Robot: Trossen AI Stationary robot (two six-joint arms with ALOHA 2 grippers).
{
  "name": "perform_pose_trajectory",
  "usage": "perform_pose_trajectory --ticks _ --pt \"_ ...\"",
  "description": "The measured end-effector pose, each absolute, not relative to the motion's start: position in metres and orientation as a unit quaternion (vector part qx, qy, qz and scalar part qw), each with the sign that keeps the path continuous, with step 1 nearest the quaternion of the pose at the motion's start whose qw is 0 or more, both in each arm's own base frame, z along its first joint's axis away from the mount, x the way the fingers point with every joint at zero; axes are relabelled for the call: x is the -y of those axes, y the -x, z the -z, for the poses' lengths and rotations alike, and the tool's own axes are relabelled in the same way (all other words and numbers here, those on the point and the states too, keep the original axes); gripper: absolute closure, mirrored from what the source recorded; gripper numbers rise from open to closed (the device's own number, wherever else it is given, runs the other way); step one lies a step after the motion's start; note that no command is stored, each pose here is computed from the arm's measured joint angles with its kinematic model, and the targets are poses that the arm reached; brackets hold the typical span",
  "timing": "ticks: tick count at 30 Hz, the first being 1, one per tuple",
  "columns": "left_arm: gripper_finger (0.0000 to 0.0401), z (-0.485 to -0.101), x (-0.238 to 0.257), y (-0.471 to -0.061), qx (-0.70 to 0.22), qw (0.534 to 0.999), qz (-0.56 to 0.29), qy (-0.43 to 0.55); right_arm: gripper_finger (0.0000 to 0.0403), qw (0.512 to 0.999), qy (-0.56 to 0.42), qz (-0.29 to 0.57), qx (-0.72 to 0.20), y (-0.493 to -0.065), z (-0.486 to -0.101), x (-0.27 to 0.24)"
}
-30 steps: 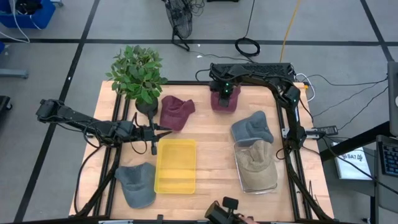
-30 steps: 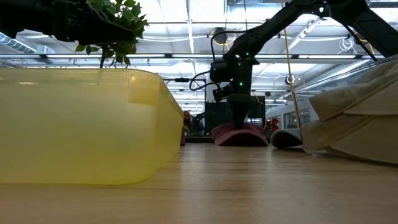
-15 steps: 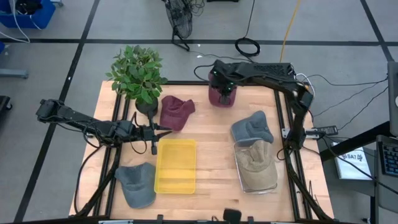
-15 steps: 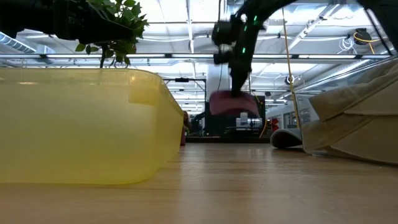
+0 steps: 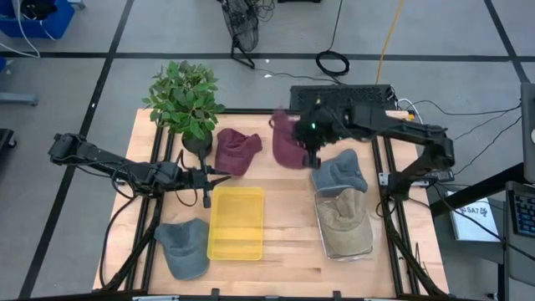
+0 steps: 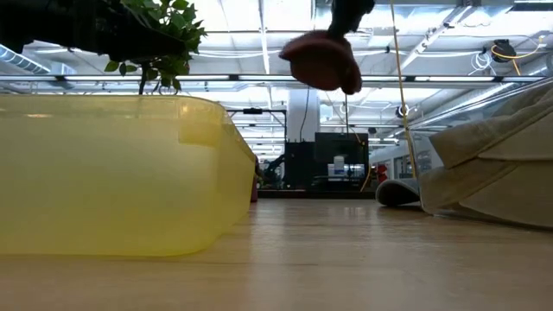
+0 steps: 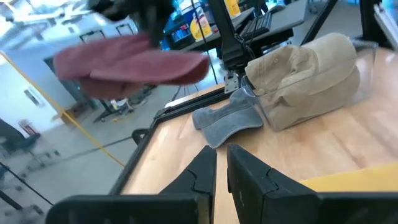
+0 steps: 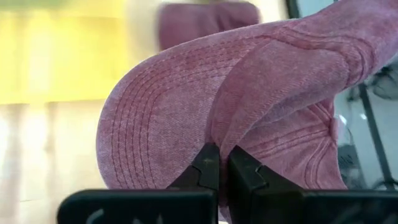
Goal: Pick & Place hat
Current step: Put the right red cap into the yellow bin
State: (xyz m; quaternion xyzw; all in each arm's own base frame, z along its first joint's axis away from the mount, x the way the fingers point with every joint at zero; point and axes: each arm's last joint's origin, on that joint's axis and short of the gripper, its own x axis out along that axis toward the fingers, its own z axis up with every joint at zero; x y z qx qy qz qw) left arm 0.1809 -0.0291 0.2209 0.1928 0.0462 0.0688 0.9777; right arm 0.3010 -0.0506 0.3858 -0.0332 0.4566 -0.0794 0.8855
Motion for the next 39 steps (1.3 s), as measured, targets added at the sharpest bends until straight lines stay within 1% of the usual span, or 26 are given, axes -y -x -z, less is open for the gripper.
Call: perform_pose_trajectory --ticks 3,7,10,14,17,21,31,33,39 --pt "0.0354 -0.221 0.029 -0.181 -0.044 0.983 -0.07 -0.165 0.0402 0.889 0.035 0.05 -0.454 -0.304 -0.385 0.024" --pt "0.0354 -0.221 0.029 -0.181 -0.045 0.983 -0.073 -0.165 0.0402 0.898 0.047 0.025 -0.438 -0.315 -0.382 -0.01" --pt "0.0354 -0.221 0.027 -0.181 -0.048 0.98 -0.1 -0.167 0.0402 0.913 0.058 0.006 -0.404 -0.33 -0.379 -0.033" --pt "0.0354 -0.22 0.025 -0.18 -0.058 0.975 -0.139 -0.164 0.0401 0.934 0.048 -0.023 -0.353 -0.352 -0.372 -0.062" --pt "0.0354 -0.22 0.025 -0.18 -0.062 0.974 -0.144 -0.165 0.0401 0.94 0.044 -0.055 -0.334 -0.37 -0.359 -0.082" --pt "0.0354 -0.219 0.025 -0.18 -0.062 0.974 -0.144 -0.164 0.0401 0.936 0.024 -0.111 -0.333 -0.397 -0.33 -0.102" --pt "0.0354 -0.217 0.025 -0.18 -0.073 0.972 -0.144 -0.169 0.04 0.932 0.019 -0.127 -0.338 -0.445 -0.26 -0.118" --pt "0.0354 -0.217 0.025 -0.18 -0.075 0.972 -0.144 -0.17 0.04 0.931 0.01 -0.133 -0.341 -0.452 -0.249 -0.116" --pt "0.0354 -0.217 0.025 -0.18 -0.075 0.972 -0.144 -0.17 0.04 0.924 -0.003 -0.113 -0.365 -0.461 -0.228 -0.103"
